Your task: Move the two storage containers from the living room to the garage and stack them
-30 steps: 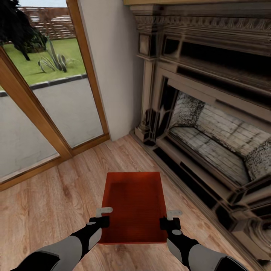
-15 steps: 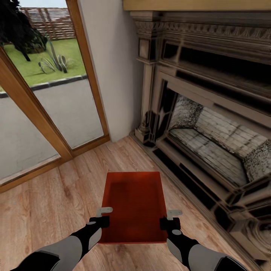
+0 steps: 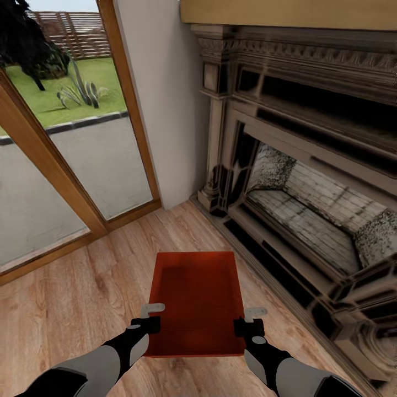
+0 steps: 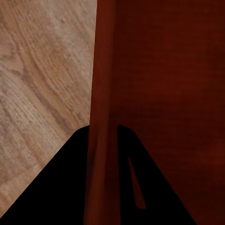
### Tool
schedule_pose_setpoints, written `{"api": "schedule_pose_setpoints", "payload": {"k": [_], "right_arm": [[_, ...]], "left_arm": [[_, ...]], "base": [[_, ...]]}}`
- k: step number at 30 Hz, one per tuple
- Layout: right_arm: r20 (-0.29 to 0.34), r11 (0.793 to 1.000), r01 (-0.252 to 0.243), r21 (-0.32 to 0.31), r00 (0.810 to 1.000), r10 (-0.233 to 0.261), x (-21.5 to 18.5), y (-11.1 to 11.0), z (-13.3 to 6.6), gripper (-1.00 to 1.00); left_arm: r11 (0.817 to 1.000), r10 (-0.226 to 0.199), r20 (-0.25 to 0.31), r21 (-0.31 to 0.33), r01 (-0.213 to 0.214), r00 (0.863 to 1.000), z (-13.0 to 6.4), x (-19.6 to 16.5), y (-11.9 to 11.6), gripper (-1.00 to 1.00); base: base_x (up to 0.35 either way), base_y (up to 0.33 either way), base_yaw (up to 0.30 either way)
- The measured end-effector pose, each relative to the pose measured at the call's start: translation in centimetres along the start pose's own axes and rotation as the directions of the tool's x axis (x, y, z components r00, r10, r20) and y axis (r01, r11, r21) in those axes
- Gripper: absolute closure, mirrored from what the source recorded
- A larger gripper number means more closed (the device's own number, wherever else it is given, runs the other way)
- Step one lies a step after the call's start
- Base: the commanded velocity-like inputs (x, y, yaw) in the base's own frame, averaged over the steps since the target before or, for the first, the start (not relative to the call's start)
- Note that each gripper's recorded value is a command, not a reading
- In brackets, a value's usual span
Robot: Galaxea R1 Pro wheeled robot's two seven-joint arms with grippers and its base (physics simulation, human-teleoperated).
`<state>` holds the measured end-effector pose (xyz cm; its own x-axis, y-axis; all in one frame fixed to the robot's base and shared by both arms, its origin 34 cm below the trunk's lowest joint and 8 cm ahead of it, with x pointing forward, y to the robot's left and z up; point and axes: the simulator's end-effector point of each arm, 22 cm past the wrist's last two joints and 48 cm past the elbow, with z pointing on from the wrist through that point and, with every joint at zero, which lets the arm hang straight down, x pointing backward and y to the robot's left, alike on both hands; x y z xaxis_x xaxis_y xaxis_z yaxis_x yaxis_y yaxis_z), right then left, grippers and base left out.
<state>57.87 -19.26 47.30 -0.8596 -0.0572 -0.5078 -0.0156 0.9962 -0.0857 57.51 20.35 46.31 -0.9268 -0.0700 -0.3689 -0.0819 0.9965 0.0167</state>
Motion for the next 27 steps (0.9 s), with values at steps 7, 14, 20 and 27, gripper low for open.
{"api": "schedule_pose_setpoints", "payload": {"k": [7, 14, 20, 27], "right_arm": [[0.0, 1.0, 0.0, 0.0, 1.0, 0.0, -0.6, -0.1, -1.0, 1.0], [-0.001, 1.0, -0.001, -0.001, 1.0, 0.001, -1.1, -0.2, -1.9, 1.0], [-0.002, 1.0, 0.0, -0.003, 1.0, 0.0, -1.5, -0.3, -2.7, 1.0], [0.006, 1.0, 0.002, -0.002, 1.0, -0.002, -2.3, -0.4, -3.5, 1.0]], "left_arm": [[1.0, 0.0, 0.0, 0.0, 0.0, 1.0, -1.0, -0.4, 0.0, 1.0], [1.0, 0.0, 0.0, 0.0, 0.0, 1.0, -2.0, -0.8, 0.1, 1.0], [1.0, -0.001, -0.001, 0.0, 0.001, 1.0, -3.0, -1.1, 0.0, 1.0], [1.0, -0.002, 0.006, 0.001, 0.002, 1.0, -3.9, -1.8, 0.0, 1.0]], "base": [[0.0, 0.0, 0.0], [0.0, 0.0, 0.0], [0.0, 0.0, -0.002], [0.0, 0.0, -0.022]]}}
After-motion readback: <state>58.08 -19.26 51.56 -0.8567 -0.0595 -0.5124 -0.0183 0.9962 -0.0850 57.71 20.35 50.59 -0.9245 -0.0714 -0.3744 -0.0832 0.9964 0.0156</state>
